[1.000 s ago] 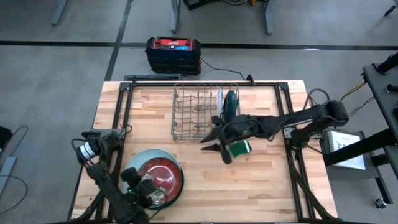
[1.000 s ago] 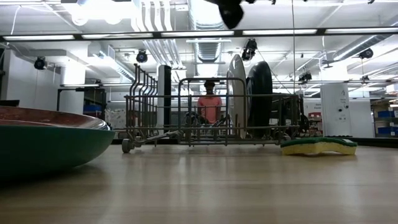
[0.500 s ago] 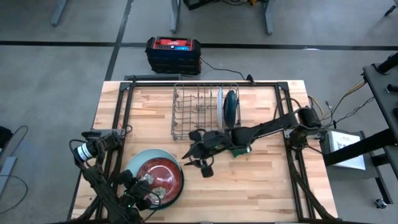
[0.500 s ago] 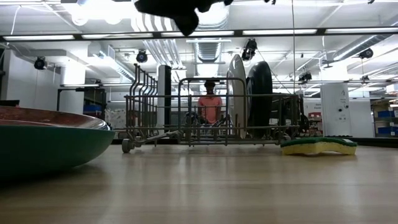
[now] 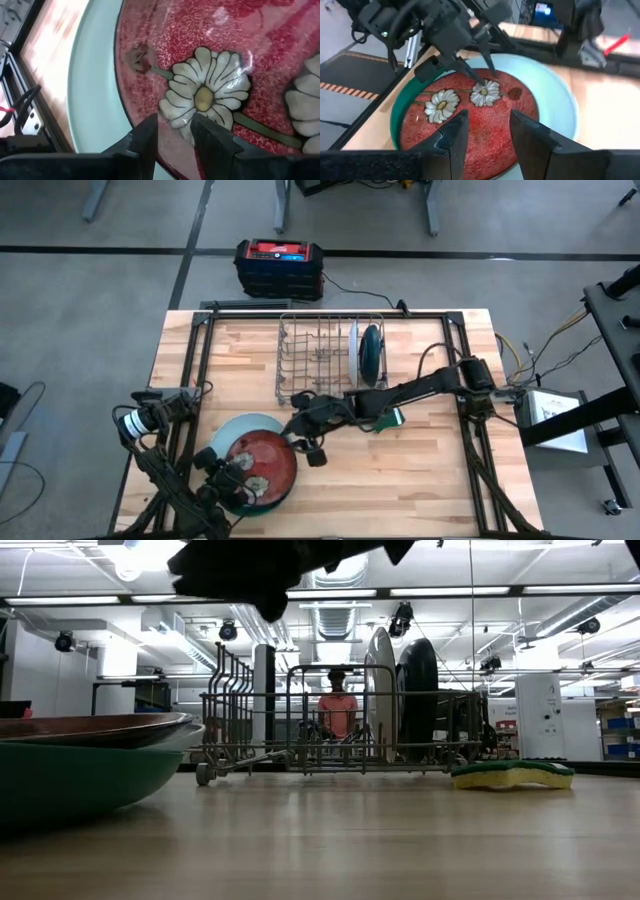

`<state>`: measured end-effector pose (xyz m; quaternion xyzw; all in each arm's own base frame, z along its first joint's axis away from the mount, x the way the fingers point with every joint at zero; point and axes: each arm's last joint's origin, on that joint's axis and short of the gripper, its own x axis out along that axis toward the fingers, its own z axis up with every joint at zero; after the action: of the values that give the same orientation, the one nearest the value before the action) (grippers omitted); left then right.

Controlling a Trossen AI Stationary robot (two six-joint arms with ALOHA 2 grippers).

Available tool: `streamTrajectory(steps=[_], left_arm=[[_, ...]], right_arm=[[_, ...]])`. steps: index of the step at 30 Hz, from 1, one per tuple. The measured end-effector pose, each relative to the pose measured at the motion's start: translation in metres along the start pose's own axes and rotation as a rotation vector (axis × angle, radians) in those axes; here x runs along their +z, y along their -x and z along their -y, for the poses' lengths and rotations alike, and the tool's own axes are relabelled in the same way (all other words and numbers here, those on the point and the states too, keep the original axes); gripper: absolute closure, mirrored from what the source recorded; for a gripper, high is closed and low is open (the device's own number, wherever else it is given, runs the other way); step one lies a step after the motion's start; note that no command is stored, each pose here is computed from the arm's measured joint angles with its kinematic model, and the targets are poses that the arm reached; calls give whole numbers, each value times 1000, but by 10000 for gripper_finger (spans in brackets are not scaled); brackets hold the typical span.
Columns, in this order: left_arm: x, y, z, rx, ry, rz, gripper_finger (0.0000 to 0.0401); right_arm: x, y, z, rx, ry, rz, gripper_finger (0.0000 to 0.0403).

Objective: Sort dishes
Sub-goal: Put the red plate into the dish rack

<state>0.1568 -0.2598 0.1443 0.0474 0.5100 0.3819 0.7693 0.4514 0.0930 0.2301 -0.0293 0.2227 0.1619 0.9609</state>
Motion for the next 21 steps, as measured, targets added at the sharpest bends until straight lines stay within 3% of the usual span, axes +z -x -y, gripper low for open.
streamTrajectory(steps=[12, 21], left_arm=[[-1, -5, -3, 33, -10, 15, 285], [-4, -15, -9, 80, -69, 80, 285]], right_arm=[[-10, -10, 18, -34, -190, -50, 241], [-5, 1, 24, -49, -212, -68, 231]])
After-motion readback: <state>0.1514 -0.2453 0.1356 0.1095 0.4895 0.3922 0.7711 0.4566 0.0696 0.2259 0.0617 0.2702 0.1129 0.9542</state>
